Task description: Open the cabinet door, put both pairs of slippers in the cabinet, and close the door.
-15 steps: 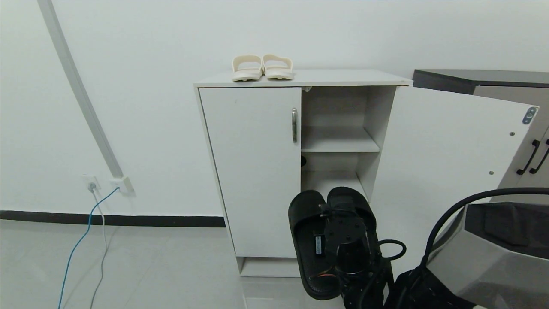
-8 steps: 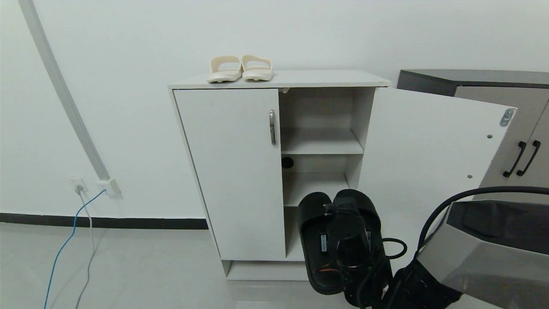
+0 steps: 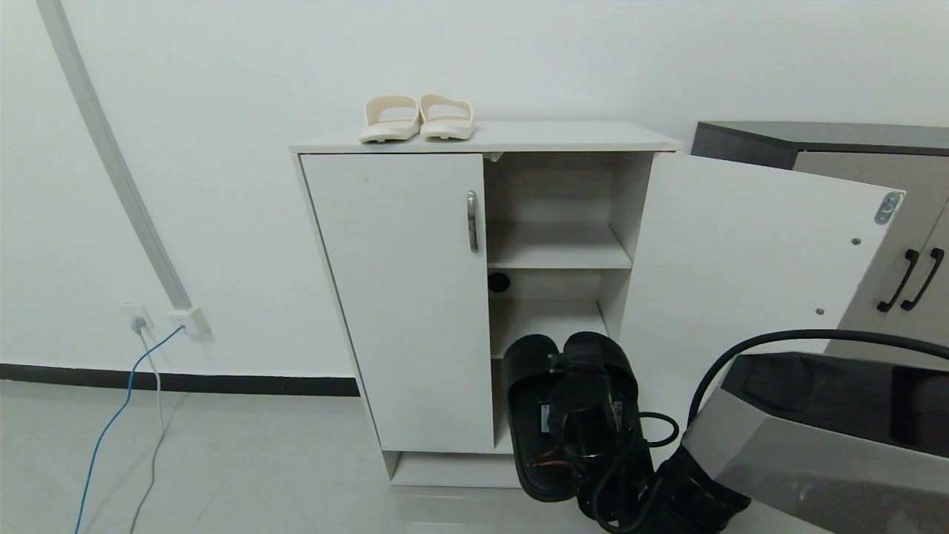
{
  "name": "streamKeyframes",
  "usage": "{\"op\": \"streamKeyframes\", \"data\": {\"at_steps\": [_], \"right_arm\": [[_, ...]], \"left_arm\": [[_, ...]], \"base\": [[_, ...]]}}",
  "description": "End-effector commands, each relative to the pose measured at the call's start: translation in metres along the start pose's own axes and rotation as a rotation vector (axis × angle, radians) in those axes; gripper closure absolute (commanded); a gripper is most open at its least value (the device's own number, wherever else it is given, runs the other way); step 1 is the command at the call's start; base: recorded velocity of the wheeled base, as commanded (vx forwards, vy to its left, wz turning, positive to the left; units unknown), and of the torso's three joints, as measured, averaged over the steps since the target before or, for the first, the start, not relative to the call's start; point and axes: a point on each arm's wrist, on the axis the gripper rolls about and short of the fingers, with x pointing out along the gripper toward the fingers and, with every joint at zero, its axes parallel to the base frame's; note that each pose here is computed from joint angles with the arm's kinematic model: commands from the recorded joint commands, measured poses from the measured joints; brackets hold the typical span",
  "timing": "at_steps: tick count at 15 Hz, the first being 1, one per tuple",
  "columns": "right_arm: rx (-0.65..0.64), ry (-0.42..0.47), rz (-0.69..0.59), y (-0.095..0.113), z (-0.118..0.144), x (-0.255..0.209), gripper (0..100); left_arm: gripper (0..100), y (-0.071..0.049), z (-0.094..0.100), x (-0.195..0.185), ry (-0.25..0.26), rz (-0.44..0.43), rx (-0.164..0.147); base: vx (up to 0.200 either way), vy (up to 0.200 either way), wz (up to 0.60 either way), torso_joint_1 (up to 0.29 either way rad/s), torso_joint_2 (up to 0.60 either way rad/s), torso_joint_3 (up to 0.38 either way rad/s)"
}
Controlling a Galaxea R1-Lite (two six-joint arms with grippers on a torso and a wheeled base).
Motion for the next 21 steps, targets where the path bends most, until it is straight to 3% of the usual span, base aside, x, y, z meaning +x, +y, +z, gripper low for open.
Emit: {"op": "streamKeyframes", "data": {"at_steps": [1, 13, 21], "right_arm": [[0.000, 0.010, -0.007, 0.001, -0.007, 0.006, 100], [0.027, 0.089, 0.000, -0.001, -0.003, 0.023, 100], [0.019, 0.112, 0.007, -0.004, -0.003, 0.027, 100]], "left_arm": [[100, 0.000, 0.000, 0.000, 0.000, 0.000, 0.000], [100, 0.000, 0.000, 0.000, 0.003, 0.001, 0.002], [100, 0.000, 0.000, 0.000, 0.002, 0.001, 0.000]], "base": [[0.000, 0.000, 0.00, 0.000, 0.00, 0.000], [0.000, 0.000, 0.00, 0.000, 0.00, 0.000], [0.000, 0.000, 0.00, 0.002, 0.01, -0.172]]}}
